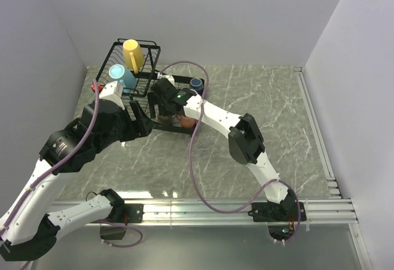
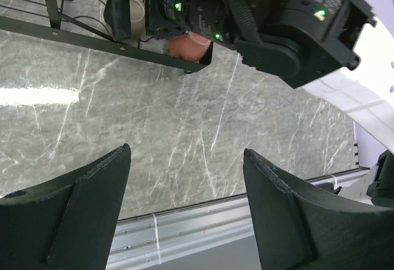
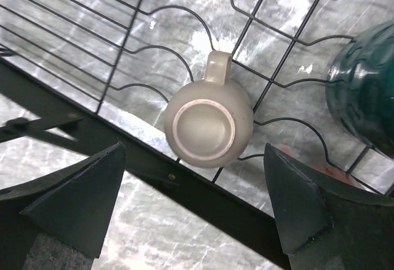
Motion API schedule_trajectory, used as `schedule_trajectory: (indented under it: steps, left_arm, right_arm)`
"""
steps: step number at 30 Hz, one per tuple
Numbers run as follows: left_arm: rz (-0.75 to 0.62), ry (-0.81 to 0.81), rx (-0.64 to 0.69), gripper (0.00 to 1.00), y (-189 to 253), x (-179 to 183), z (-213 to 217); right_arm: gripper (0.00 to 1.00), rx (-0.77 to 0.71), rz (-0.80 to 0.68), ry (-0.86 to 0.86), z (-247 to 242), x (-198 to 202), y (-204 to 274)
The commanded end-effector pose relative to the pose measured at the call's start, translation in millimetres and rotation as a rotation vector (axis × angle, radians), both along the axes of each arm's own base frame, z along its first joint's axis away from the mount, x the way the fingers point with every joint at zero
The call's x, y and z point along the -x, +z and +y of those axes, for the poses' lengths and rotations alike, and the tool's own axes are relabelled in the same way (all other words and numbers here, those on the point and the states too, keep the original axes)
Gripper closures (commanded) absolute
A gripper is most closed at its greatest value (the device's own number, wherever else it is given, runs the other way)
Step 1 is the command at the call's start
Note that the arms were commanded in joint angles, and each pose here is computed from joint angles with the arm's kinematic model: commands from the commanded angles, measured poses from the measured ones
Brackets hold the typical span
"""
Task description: Load the cups into the dish rack
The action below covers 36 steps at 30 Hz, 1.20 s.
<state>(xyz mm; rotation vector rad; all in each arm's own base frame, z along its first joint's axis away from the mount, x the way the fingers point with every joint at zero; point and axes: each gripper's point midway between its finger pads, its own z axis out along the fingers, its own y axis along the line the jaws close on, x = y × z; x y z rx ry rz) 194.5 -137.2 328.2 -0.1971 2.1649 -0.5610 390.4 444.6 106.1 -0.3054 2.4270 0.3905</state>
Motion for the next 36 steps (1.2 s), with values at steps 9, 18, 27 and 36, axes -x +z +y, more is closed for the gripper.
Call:
schedule_trajectory:
  steps: [9, 18, 27, 36]
  left_arm:
    - [-0.044, 0.005, 0.023, 0.21, 16, -6, -2]
    - [-0.077, 0.01, -0.02, 0.21, 28, -17, -2]
    - [-0.205, 0.085, -0.159, 0.16, 75, -41, 19]
    - [-0.322, 0.131, -0.262, 0.1, 112, -83, 21]
  right_arm:
    - [0.0, -0.081, -0.123, 0.003, -6, -3, 82]
    - [0.0, -0.078, -0.212, -0.024, -38, 2, 135]
    - [0.0, -0.153, -0.307, -0.032, -97, 46, 220]
    - [0.0, -0.403, -0.437, 0.098, -184, 156, 282]
